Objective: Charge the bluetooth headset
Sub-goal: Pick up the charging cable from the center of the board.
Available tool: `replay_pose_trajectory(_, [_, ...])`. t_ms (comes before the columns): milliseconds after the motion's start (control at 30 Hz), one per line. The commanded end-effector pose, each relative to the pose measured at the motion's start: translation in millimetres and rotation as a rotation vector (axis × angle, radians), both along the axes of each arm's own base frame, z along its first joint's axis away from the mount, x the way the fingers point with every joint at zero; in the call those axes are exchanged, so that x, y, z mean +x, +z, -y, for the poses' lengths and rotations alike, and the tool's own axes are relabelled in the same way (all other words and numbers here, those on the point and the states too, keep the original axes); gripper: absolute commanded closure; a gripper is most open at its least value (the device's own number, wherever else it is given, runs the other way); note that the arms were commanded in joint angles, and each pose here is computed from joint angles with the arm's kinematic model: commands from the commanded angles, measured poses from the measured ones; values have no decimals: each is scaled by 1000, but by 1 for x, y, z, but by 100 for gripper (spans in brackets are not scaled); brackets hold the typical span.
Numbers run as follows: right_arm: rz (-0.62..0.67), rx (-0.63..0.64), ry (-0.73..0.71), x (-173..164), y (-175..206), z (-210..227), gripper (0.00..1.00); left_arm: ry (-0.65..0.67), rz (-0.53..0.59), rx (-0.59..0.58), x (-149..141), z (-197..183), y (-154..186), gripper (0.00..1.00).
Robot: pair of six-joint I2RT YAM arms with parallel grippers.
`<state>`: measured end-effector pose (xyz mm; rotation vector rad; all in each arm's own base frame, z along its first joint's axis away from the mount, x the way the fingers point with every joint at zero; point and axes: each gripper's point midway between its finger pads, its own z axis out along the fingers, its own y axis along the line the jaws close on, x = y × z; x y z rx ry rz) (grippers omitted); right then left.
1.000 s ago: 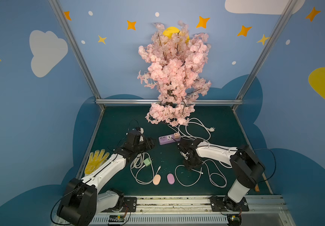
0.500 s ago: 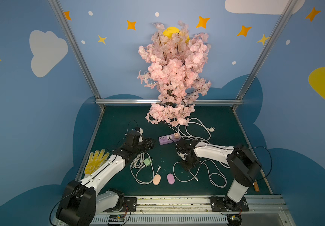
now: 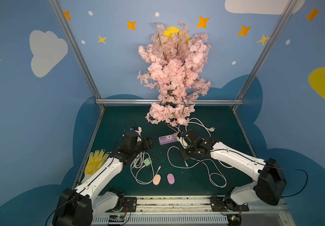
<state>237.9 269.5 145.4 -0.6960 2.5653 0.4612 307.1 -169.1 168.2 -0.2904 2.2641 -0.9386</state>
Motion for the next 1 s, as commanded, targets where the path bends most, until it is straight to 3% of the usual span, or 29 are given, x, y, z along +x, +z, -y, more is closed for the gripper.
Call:
replay_pose_trajectory(0, [33, 169, -131, 14, 33, -5, 100, -42, 9, -49, -8, 7, 10, 33])
replay_pose_trajectory(167, [64, 352, -223, 20, 59, -1, 100, -123, 110, -101, -24, 22, 47, 27])
replay_pose_trajectory(333, [-21, 472, -320, 21, 73, 6, 100, -258, 215, -145, -54, 46, 84, 20])
replay_pose_trajectory(533, [-170, 628, -351, 18, 83, -9, 100, -415, 197, -172, -89, 82, 85, 20])
replay_pose_trajectory(767, [-294, 690, -373, 13, 87, -16, 100, -534, 175, -190, -100, 123, 78, 30])
replay_pose_trajectory(967, [-310, 744, -404, 17, 89, -13, 100, -591, 161, -215, -104, 140, 77, 42])
